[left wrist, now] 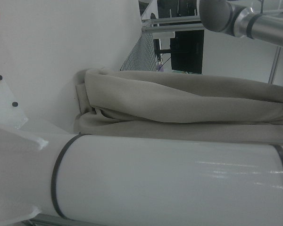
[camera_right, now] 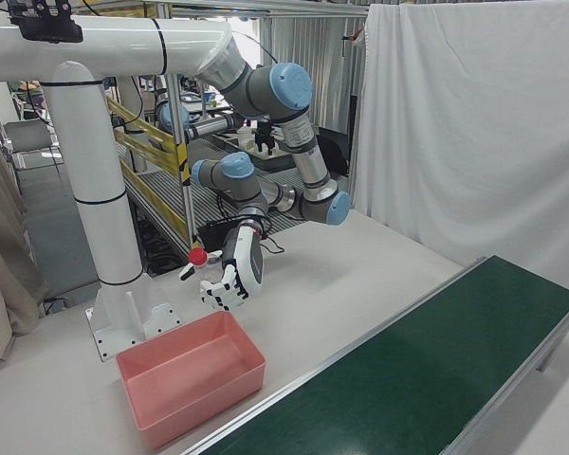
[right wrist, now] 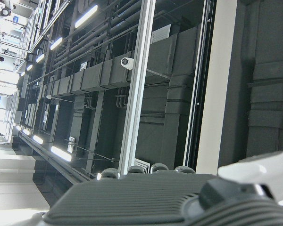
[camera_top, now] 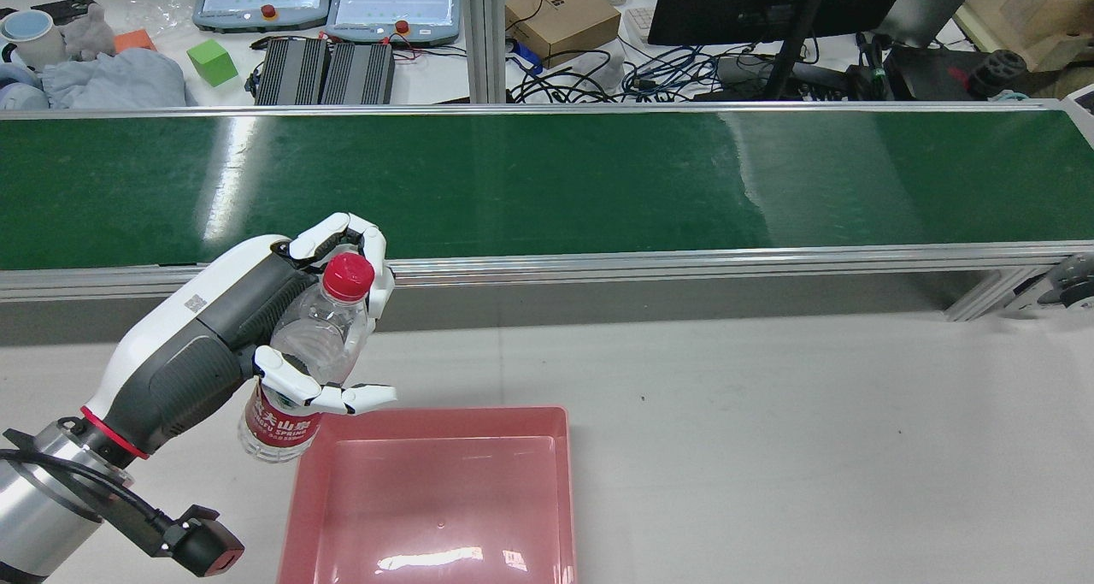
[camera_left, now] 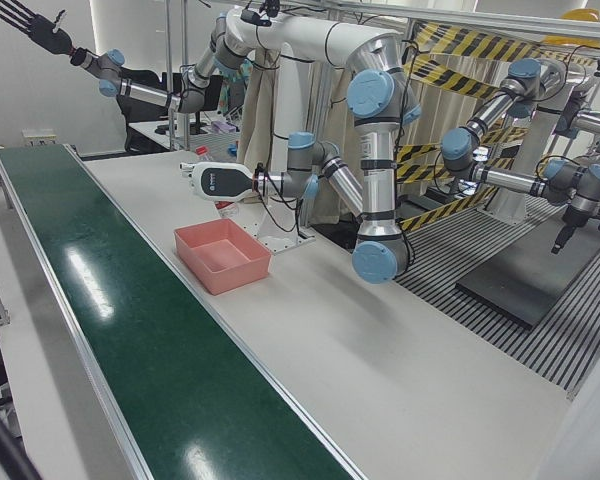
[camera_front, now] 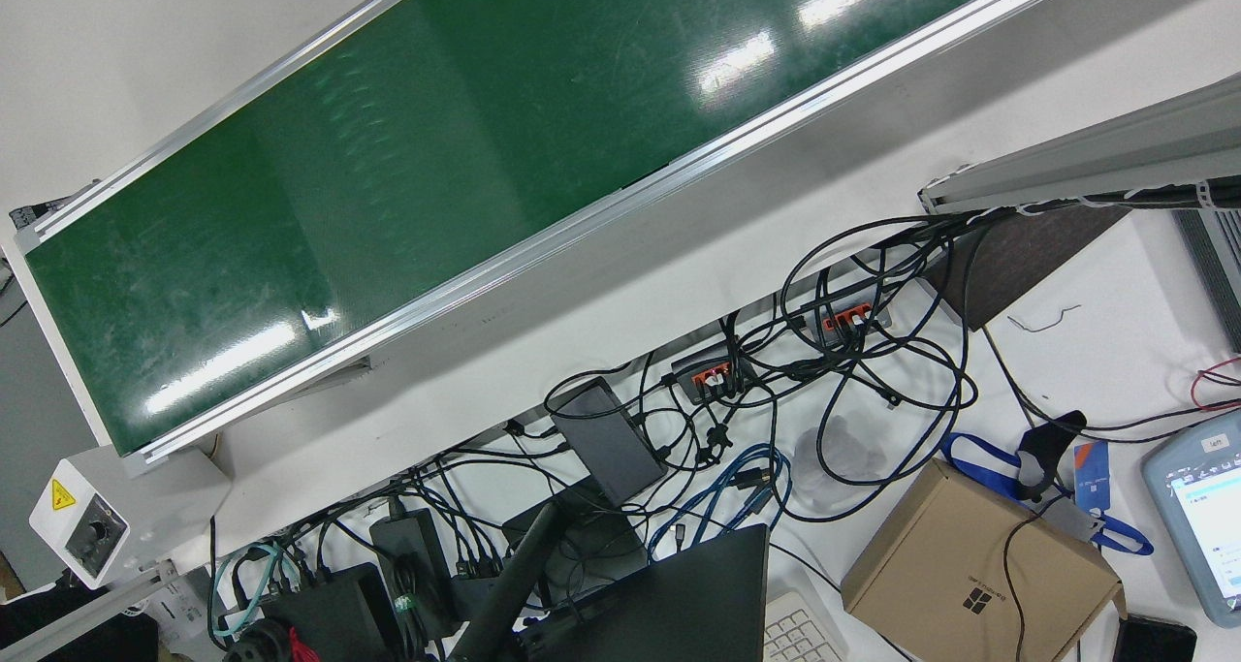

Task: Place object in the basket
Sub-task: 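Lift the bottle off the conveyor and carry it over the pink tray, then open the left hand to drop the bottle into the pink tray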

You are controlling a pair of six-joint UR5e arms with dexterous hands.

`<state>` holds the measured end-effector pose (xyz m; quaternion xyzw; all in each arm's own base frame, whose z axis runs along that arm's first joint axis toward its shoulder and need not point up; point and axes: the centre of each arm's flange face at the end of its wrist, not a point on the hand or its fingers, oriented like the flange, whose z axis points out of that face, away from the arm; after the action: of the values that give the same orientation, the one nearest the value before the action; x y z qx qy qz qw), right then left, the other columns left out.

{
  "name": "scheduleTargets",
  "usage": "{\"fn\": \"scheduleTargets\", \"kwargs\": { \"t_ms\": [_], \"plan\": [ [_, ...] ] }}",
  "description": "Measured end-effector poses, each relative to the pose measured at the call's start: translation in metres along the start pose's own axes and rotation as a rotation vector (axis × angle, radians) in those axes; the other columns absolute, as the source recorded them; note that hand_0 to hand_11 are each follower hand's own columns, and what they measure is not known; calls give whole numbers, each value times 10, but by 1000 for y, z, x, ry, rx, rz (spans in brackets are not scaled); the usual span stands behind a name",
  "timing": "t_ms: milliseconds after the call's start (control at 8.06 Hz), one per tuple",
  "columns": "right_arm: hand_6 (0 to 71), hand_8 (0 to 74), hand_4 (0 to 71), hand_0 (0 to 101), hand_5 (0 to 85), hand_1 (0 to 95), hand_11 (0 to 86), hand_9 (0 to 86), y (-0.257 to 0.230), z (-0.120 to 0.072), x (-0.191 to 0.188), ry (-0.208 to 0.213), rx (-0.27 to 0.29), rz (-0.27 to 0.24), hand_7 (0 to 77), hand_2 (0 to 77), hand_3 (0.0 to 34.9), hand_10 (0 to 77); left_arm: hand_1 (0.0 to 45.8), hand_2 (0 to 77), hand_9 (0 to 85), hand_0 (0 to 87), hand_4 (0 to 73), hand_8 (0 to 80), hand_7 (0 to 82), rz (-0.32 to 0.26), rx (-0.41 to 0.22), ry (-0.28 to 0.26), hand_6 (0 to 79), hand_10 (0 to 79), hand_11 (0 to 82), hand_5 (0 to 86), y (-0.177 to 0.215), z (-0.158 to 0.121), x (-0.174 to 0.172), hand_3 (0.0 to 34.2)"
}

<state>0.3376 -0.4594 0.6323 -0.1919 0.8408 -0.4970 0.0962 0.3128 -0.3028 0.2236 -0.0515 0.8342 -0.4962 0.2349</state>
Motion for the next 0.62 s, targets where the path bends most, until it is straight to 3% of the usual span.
{"fn": "scheduleTargets", "kwargs": {
  "t_ms": [124, 248, 372, 497, 621],
  "plan": [
    [0, 0, 5, 2, 0, 0, 0, 0, 0, 0, 0, 0, 0, 0, 5, 11, 2, 0, 114, 273, 589, 753, 109, 660, 616, 1, 1, 1, 447, 573, 600, 698, 0, 0, 0, 2],
    [0, 0, 5, 3, 0, 0, 0, 0, 0, 0, 0, 0, 0, 0, 5, 11, 2, 0, 191, 245, 589, 618, 44, 660, 540, -2, 1, 2, 355, 573, 600, 698, 1, -1, 1, 4],
    [0, 0, 5, 3, 0, 0, 0, 0, 0, 0, 0, 0, 0, 0, 5, 5, 2, 0, 153, 175, 589, 490, 38, 660, 425, -8, -3, 5, 256, 573, 600, 698, 1, -1, 3, 8],
    [0, 0, 5, 3, 0, 0, 0, 0, 0, 0, 0, 0, -1, 0, 5, 5, 2, 0, 22, 87, 589, 391, 55, 660, 256, -19, -10, 12, 175, 573, 600, 671, 3, -2, 7, 16],
    [0, 0, 5, 3, 0, 0, 0, 0, 0, 0, 0, 0, -1, 0, 5, 5, 2, 0, 5, 27, 562, 231, 55, 611, 33, -28, -17, 18, 87, 616, 633, 578, 5, -2, 9, 4]
  ]
}}
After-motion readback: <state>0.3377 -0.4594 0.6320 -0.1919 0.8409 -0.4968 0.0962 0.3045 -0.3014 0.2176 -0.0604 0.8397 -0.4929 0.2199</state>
